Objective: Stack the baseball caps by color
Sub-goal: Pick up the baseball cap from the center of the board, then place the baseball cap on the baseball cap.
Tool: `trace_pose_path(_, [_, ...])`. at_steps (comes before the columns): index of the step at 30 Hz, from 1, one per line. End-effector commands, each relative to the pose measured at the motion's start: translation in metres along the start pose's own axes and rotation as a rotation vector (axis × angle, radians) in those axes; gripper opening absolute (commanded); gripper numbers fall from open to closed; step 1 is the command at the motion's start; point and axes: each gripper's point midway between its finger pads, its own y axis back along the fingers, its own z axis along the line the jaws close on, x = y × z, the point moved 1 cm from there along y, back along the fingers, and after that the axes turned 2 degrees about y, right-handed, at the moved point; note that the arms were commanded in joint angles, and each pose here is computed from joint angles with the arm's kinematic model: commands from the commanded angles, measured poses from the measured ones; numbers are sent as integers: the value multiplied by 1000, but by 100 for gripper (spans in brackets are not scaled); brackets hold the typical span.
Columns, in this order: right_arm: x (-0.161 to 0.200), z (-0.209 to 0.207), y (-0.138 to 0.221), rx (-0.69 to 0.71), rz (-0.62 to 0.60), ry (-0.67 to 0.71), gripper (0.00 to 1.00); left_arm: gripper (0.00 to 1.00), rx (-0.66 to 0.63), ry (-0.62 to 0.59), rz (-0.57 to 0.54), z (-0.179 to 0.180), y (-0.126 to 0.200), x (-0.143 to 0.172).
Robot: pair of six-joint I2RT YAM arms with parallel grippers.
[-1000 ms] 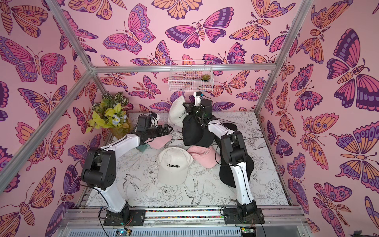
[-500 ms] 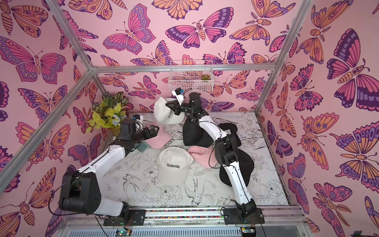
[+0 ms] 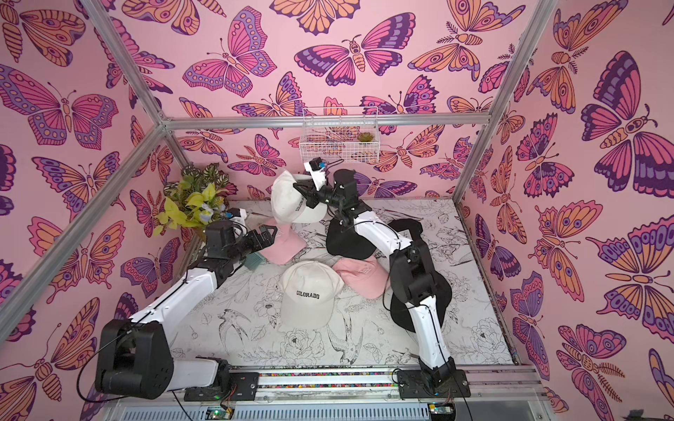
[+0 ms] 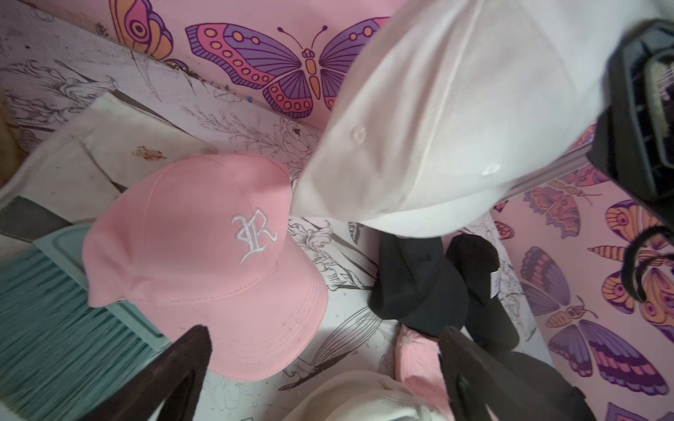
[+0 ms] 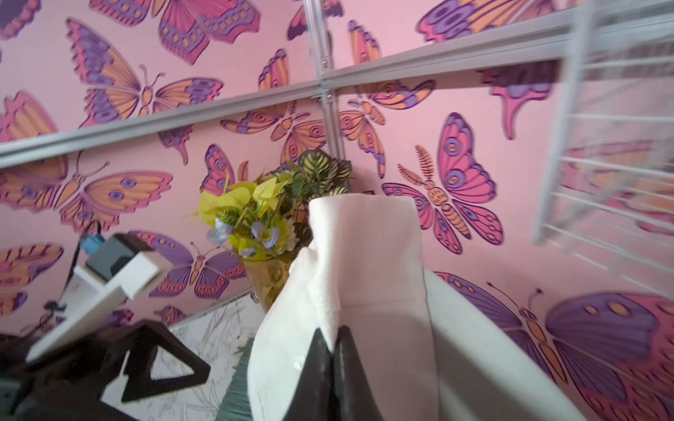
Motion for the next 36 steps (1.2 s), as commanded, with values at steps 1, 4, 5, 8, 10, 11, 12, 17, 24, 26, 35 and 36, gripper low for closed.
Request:
trace_pose_path(1, [-86,12,47,203,-266,-93,0,100,155,88,-46,-26,11,-7])
trace_pose_path(4, [-82,12,81,360,-341,-206,0,100,213,145,-64,-37,17,-3])
trace_pose_path(5, [-80,12,90,388,-363,-236,0,100,216,160,-57,-38,16,0])
trace_pose_path(8, [-77,11,123,490,-454,-360,0,100,269,161,-57,-60,27,6])
trace_pose_path(10, [-69,8,151,560,-536,-491,0,100,290,157,-42,-74,29,18])
trace_pose_path(11, [-63,7,161,586,-568,-521,0,100,302,152,-34,-80,30,23])
trace_pose_path(12, [-69,12,179,602,-623,-545,0,100,319,141,-25,-89,30,30])
trace_pose_path(17, [-45,12,235,719,-730,-716,0,100,397,102,39,-121,23,60])
trace_pose_path(24, [-32,25,272,736,-836,-806,0,100,520,83,124,-166,-1,90])
trace_pose_path(26, [-34,28,275,725,-862,-817,0,99,560,70,143,-180,-5,96])
trace_pose_path(35, [-39,36,285,676,-960,-868,0,93,693,62,145,-222,-13,103])
trace_pose_path(36, [-38,37,285,670,-962,-872,0,90,705,63,140,-225,-14,101])
